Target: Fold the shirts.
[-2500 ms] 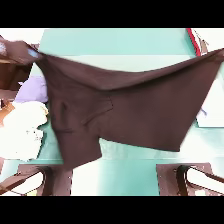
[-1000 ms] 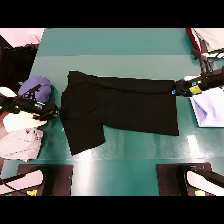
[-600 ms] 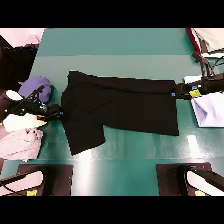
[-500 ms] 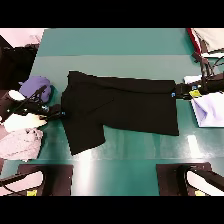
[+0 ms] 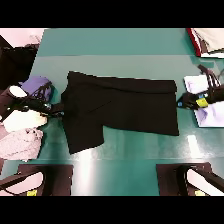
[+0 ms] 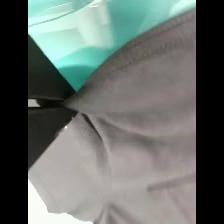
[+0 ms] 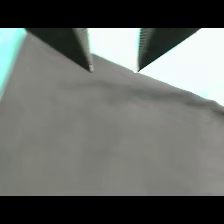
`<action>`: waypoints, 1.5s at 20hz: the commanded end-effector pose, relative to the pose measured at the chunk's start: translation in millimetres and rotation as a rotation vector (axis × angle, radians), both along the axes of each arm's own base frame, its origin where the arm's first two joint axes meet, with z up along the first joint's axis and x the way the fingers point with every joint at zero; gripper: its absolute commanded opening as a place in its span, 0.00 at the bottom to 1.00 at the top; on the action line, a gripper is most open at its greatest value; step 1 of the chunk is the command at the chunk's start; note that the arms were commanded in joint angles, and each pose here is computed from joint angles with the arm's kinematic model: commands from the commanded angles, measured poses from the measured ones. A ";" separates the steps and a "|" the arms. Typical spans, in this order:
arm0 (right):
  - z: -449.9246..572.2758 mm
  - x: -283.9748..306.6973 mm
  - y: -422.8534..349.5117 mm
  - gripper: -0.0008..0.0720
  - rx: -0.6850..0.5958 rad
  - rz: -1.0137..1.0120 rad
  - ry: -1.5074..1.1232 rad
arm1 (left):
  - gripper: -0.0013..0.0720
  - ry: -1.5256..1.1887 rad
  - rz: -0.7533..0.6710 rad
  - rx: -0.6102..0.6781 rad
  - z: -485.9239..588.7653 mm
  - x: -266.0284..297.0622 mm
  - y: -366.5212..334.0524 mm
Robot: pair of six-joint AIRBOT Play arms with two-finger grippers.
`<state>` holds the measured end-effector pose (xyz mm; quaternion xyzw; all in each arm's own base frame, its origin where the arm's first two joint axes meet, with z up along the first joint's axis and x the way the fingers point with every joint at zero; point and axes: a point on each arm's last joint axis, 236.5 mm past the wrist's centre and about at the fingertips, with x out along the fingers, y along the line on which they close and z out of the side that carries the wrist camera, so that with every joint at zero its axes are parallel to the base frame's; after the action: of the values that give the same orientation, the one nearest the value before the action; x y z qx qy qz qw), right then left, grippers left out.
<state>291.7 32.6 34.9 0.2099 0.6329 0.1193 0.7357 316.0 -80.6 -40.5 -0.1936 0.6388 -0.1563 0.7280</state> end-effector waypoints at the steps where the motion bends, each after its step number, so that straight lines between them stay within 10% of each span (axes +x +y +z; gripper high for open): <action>1: -41.8 -47.6 -26.8 0.70 0.056 -0.133 0.129 | 0.05 -0.080 -0.014 0.005 30.6 8.1 -1.1; 20: -129.9 -87.4 -18.3 0.59 0.094 -0.205 0.257 | 0.05 -0.063 -0.032 -0.006 34.7 -0.3 -4.1; 24: -127.8 -85.4 -19.8 0.04 0.085 -0.193 0.236 | 0.05 -0.057 -0.036 -0.008 34.9 -2.0 -4.6; 30: -3.8 -6.1 -34.4 0.04 0.062 -0.240 -0.177 | 0.05 -0.306 -0.048 -0.117 144.2 52.1 -25.9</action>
<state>246.4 -2.1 -37.5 0.2871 0.6187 0.0514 0.7294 343.2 -92.8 43.7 -0.1814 0.5743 -0.2023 0.7722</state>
